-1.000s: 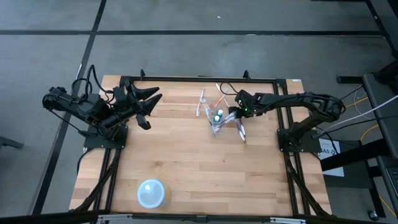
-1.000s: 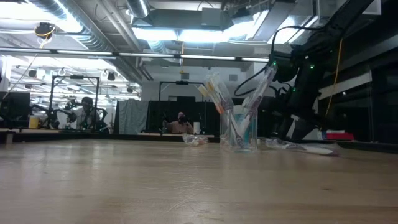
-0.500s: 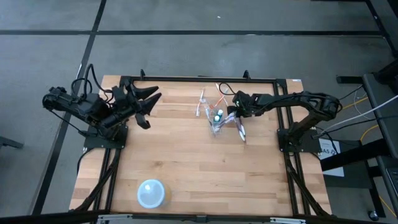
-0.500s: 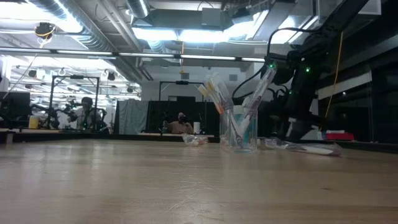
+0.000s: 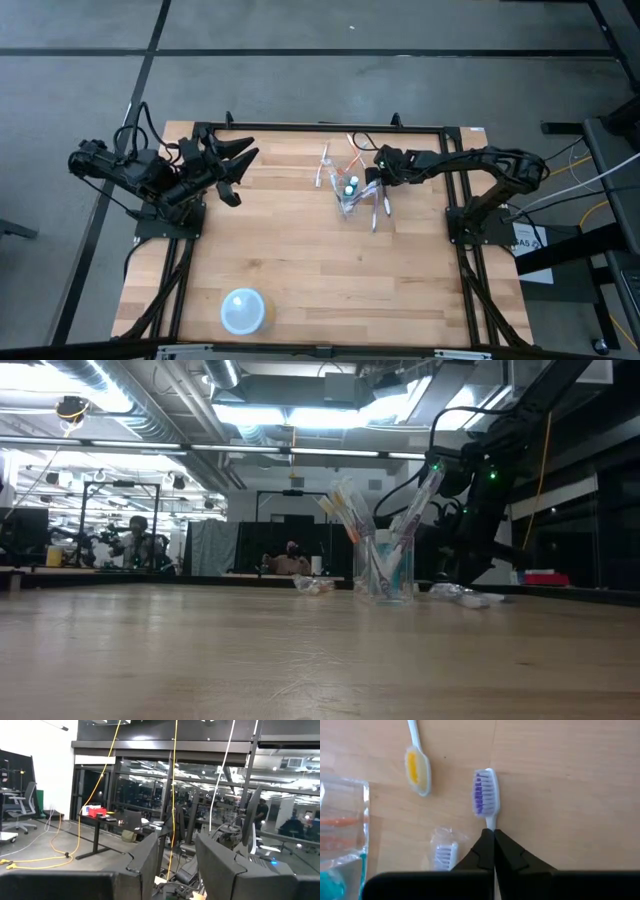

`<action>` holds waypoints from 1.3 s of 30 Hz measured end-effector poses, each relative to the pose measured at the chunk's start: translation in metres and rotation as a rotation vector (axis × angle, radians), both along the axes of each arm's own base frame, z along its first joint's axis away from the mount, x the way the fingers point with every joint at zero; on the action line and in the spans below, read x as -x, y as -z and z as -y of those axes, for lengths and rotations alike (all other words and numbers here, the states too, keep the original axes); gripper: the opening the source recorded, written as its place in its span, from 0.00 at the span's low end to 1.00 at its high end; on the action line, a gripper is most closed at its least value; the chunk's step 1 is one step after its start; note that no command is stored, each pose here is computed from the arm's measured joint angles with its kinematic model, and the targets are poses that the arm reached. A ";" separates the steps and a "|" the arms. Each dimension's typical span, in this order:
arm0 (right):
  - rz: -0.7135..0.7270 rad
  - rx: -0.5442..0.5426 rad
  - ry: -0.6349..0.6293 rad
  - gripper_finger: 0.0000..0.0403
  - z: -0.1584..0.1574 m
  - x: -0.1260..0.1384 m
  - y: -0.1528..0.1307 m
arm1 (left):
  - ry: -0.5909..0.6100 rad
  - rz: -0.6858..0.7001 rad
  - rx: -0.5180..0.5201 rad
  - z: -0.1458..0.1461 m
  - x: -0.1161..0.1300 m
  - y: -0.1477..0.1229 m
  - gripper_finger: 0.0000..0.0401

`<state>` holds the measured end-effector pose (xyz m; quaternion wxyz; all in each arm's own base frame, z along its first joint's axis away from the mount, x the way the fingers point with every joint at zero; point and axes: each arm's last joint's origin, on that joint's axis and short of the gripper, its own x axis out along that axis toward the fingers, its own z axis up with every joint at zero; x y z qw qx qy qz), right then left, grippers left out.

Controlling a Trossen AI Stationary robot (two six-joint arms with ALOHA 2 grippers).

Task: Pick & Place toothbrushing station
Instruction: Put the purple toothbrush into the transparent organizer

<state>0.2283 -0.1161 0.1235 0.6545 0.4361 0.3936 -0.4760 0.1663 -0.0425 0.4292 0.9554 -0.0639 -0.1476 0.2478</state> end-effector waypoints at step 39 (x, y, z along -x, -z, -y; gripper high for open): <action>0.189 0.270 0.018 0.06 -0.093 0.026 -0.083 | 0.014 0.003 -0.003 0.000 0.000 0.000 0.32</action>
